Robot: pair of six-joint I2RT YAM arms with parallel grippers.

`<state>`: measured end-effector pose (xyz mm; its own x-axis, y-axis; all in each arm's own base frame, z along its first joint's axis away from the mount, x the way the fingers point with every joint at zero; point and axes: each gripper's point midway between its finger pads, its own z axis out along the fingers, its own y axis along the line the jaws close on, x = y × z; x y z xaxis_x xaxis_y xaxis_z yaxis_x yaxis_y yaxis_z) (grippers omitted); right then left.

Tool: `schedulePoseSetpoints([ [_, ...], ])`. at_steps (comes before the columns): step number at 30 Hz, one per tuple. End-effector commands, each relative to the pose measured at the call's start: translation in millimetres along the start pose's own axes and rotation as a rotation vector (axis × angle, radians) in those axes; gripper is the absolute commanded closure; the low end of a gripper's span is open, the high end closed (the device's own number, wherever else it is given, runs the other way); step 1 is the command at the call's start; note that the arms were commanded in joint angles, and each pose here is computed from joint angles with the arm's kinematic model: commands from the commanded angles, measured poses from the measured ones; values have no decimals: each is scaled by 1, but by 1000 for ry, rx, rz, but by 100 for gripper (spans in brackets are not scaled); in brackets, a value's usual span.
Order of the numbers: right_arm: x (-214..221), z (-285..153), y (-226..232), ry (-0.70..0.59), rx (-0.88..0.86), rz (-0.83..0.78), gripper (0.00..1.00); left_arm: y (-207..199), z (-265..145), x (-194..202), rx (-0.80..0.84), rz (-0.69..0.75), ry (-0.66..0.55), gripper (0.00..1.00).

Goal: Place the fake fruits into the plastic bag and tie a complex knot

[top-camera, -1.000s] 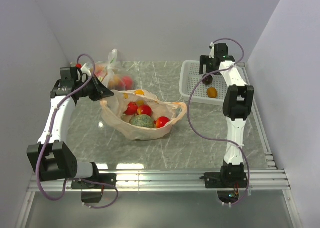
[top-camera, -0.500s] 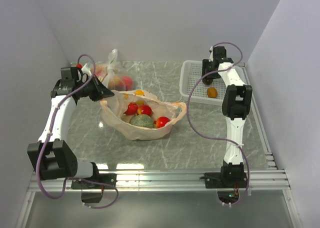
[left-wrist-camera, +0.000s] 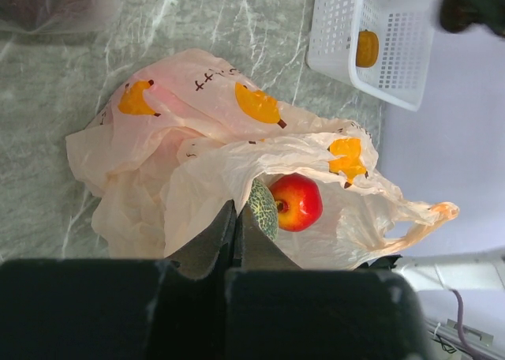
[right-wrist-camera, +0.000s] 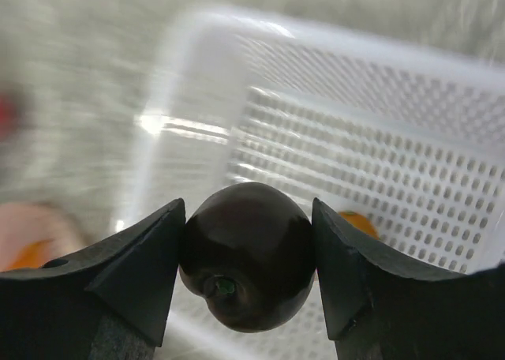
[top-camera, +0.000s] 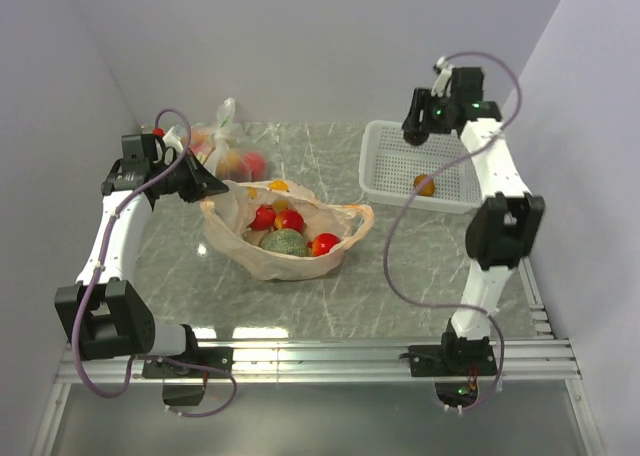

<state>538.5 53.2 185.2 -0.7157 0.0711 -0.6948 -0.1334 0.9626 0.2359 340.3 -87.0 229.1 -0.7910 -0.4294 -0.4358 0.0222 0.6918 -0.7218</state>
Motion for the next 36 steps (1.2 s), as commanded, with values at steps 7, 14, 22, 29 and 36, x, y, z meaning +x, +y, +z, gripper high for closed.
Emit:
schedulePoseSetpoints([
  [7,-31,-171,207,-238,-576,-255,53,-13,-5,-12,24,60,-38,100],
  [14,72,-193,329,-188,-708,-714,53,-16,-7,-13,32,64,-32,100],
  [22,156,-177,366,-134,-692,-976,53,-18,-8,-9,42,56,-19,99],
  [29,172,-139,361,-112,-572,-1134,54,-22,-9,-11,53,57,-20,100],
  [36,134,-69,333,-174,-316,-1166,49,-22,-8,-11,58,58,-20,99],
])
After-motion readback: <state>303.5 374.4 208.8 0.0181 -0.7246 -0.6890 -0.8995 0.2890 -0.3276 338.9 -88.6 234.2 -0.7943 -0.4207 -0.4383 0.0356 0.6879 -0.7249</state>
